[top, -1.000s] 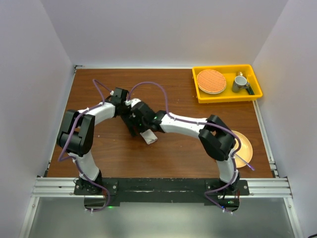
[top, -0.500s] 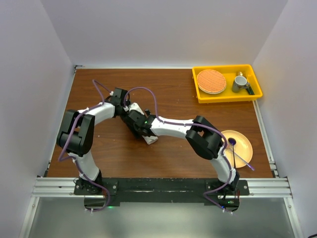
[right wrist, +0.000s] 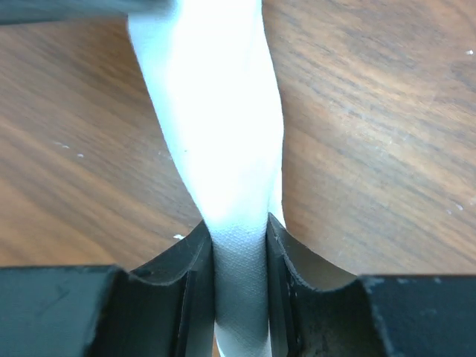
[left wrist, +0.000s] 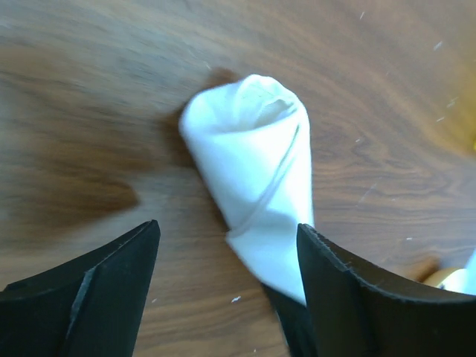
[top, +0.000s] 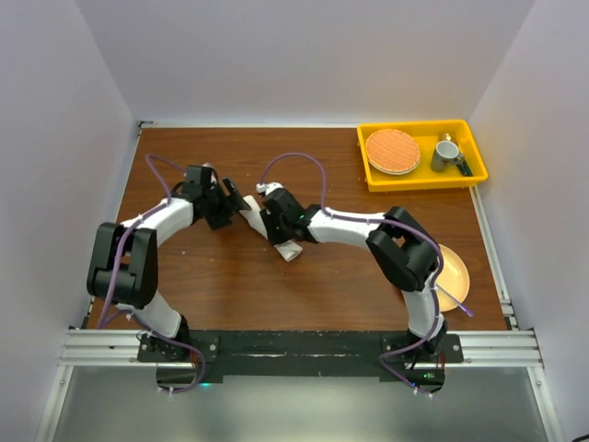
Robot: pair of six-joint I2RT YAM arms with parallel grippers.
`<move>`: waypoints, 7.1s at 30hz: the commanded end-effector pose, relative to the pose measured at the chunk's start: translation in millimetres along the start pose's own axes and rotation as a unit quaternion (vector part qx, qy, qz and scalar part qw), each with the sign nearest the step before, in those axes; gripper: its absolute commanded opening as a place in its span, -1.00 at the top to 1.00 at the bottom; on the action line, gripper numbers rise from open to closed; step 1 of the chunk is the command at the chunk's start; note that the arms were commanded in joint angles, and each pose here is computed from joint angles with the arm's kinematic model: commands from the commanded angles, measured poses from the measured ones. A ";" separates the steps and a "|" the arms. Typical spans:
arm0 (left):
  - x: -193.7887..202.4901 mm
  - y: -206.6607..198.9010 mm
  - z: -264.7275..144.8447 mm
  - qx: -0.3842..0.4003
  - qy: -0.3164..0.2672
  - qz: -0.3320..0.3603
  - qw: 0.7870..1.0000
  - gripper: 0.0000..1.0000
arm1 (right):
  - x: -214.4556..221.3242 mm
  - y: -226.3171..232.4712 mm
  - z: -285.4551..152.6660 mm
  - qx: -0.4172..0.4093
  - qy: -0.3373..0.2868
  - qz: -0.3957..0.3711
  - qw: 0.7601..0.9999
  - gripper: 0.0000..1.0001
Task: Fold the napkin, place the utensils inside, and roll it up
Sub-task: Roll the napkin with the utensil
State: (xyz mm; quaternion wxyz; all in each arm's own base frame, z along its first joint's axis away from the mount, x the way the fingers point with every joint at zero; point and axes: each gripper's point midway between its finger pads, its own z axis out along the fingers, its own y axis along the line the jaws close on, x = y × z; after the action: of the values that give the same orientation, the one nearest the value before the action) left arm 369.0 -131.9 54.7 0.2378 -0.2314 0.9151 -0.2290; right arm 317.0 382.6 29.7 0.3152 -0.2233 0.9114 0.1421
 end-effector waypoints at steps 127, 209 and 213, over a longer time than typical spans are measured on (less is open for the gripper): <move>-17.8 -125.5 -0.4 0.224 0.013 0.075 0.972 -0.03 | 1.0 -47.9 27.3 -0.178 0.034 0.187 0.965 0.11; 38.5 -45.8 -30.9 0.144 0.010 0.093 0.985 0.21 | -62.7 -34.2 -58.9 -0.107 -0.014 0.155 0.982 -0.40; 8.1 -48.7 -78.0 0.153 -0.046 0.101 0.982 0.04 | -62.4 -40.7 -45.3 -0.034 -0.001 0.125 0.992 -0.69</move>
State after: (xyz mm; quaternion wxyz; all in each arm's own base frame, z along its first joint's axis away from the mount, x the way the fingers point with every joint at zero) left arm 326.0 -180.4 84.1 0.2526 -0.1184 0.8958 -0.3460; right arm 347.7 360.2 112.6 0.2722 -0.1144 0.9043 0.3084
